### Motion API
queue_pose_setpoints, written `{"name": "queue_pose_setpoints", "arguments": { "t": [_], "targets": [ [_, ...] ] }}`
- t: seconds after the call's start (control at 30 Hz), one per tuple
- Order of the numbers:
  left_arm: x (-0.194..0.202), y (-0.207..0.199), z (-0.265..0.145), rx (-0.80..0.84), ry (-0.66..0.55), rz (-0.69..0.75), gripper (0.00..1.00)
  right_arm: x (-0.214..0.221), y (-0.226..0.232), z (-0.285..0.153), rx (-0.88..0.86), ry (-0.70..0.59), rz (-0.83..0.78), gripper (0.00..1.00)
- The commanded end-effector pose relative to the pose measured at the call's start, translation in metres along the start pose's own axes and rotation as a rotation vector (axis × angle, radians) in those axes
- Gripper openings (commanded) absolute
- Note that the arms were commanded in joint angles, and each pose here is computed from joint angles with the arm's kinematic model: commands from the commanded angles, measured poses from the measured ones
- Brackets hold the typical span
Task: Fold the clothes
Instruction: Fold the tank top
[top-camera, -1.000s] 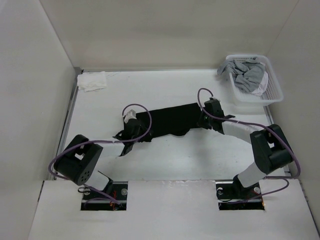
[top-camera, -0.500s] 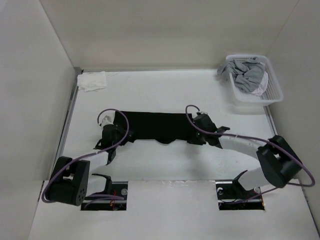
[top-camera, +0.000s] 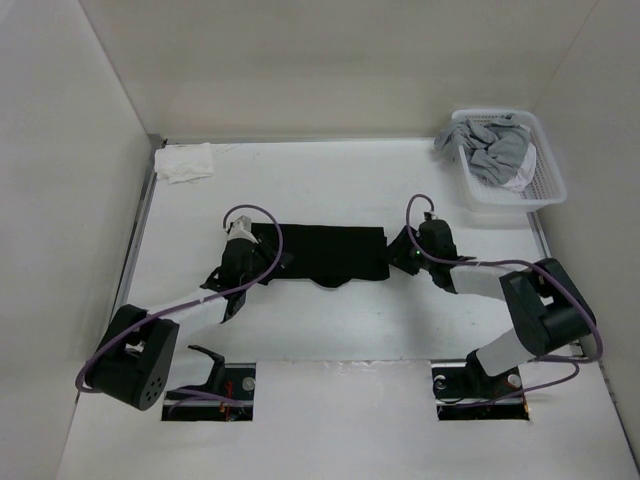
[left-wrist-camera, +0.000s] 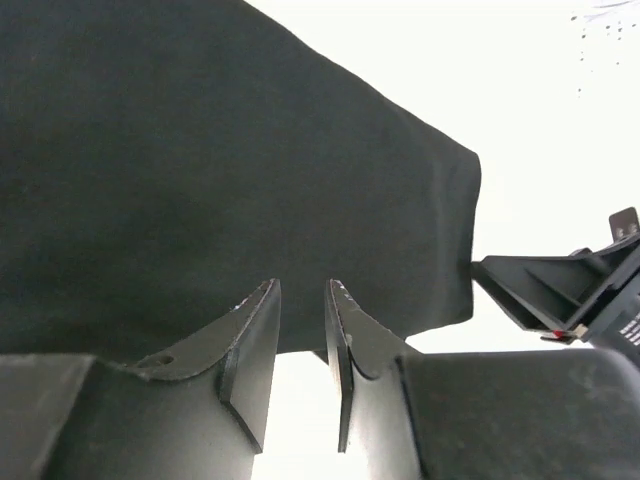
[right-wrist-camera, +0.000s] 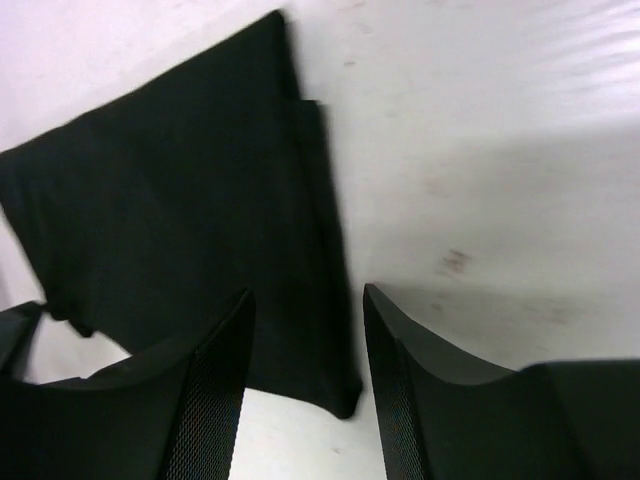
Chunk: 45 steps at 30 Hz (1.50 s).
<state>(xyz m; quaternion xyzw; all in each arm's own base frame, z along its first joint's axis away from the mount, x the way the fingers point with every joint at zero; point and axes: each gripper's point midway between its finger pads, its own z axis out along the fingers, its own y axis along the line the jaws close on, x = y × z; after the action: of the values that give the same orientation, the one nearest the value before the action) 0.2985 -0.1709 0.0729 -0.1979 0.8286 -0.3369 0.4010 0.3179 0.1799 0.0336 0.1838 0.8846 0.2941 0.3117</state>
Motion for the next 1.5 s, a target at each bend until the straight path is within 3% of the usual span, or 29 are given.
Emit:
{"name": "queue_pose_setpoints", "arguments": {
  "t": [0.0,0.13,0.4,0.73,0.83,1.0,1.2,1.47],
  "targets": [
    [-0.012,-0.02,0.004,0.067,-0.033,0.018,0.24,0.024,0.005,0.013,-0.044,0.06,0.05,0.52],
    [-0.015,-0.034,0.005,0.098,-0.036,0.028,0.24,0.038,0.007,0.029,-0.082,0.087,0.12,0.43],
    [-0.016,-0.063,-0.002,0.178,-0.051,0.043,0.24,0.025,0.019,0.025,-0.224,-0.001,0.224,0.09],
    [-0.006,-0.067,-0.017,0.208,-0.045,0.029,0.24,0.009,0.007,-0.058,-0.111,-0.15,0.094,0.07],
    [-0.011,-0.065,-0.026,0.214,-0.065,0.018,0.26,-0.006,0.026,-0.09,-0.083,-0.217,0.002,0.07],
    [-0.029,-0.061,-0.042,0.209,-0.118,0.004,0.27,-0.016,0.09,-0.115,-0.116,-0.212,-0.169,0.07],
    [-0.041,-0.055,-0.06,0.207,-0.163,-0.012,0.29,-0.006,0.164,-0.088,-0.11,-0.13,-0.339,0.07],
    [-0.058,-0.035,-0.084,0.183,-0.234,-0.045,0.3,0.063,0.242,0.004,-0.086,0.078,-0.555,0.08]
  ]
}}
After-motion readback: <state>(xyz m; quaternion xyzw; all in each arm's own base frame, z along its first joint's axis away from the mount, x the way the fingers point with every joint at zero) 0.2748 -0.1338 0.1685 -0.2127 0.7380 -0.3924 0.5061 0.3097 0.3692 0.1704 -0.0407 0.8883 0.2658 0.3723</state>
